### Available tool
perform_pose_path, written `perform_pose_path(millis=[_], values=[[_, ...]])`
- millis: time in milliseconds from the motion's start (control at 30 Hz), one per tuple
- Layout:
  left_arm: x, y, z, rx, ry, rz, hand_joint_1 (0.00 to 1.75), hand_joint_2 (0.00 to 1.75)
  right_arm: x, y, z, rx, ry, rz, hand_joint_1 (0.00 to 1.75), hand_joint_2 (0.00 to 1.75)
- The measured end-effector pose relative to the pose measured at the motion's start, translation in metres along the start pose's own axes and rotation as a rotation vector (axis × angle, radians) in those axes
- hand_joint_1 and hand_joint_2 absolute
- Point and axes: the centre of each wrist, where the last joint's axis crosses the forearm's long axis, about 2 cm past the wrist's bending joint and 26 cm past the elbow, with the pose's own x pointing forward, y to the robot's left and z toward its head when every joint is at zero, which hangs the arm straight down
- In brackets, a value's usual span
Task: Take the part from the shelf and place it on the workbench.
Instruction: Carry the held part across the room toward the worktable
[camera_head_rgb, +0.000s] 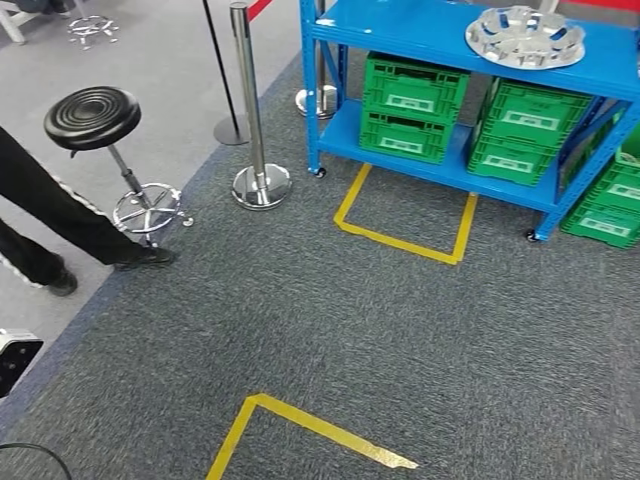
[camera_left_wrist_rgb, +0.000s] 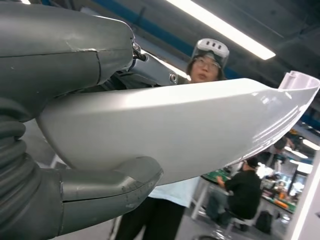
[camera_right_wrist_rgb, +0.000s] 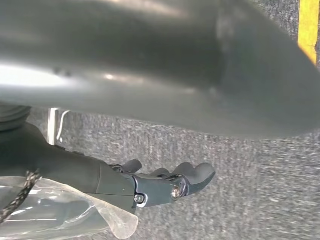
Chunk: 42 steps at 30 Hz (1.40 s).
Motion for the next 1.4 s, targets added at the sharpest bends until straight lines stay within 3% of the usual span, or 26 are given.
perform_pose_path(millis=[533,1400], values=[[-0.005,0.002,0.002,0.002,0.008,-0.007,1.43,1.75,0.001,0.006,-0.001,0.019,-0.002,0.000,0.00,0.00],[0.005,-0.003,-0.001,-0.014,-0.017,-0.001,1.43,1.75,-0.004,0.006,0.001,0.024,0.009,0.003,0.00,0.00]])
